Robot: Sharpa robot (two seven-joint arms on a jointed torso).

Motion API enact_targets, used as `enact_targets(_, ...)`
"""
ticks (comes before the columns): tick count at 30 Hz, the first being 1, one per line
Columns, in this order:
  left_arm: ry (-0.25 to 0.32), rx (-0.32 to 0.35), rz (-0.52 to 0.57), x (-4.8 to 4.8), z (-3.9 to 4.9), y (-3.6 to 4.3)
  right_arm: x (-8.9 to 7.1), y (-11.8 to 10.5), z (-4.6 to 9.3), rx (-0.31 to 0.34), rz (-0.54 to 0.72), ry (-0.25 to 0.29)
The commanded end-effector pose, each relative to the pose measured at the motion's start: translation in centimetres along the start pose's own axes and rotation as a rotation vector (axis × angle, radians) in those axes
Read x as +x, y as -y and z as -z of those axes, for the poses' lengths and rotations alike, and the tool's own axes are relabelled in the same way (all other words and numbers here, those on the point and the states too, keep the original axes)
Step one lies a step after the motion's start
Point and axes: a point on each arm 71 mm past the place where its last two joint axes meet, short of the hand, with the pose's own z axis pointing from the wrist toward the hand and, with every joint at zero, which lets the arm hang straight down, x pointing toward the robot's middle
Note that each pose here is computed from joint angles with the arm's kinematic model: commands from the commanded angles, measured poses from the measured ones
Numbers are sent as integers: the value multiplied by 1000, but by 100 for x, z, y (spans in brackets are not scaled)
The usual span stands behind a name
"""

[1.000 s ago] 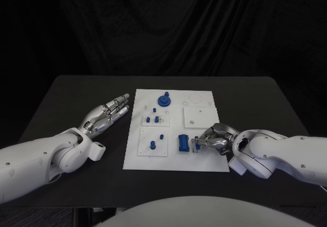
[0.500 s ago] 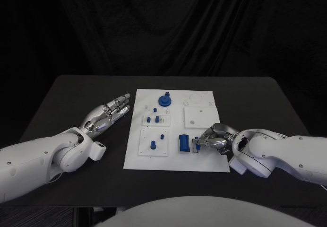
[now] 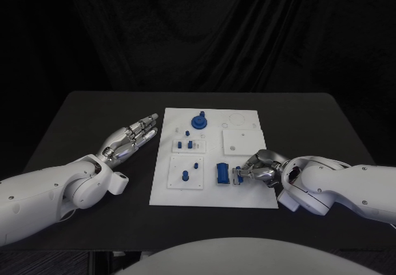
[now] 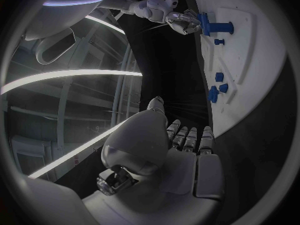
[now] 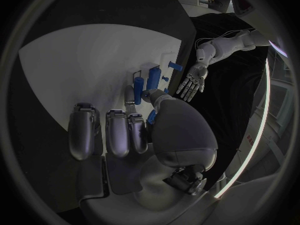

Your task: Assemble the parts on the task board

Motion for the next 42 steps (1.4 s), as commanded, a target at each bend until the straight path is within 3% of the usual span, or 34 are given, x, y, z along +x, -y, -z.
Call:
enact_targets(1, -10, 40, 15, 19, -3, 23, 9, 14, 4, 14, 22, -7)
enact_targets(42, -12, 32, 19, 21, 4, 3, 69, 26, -22, 27, 38, -47)
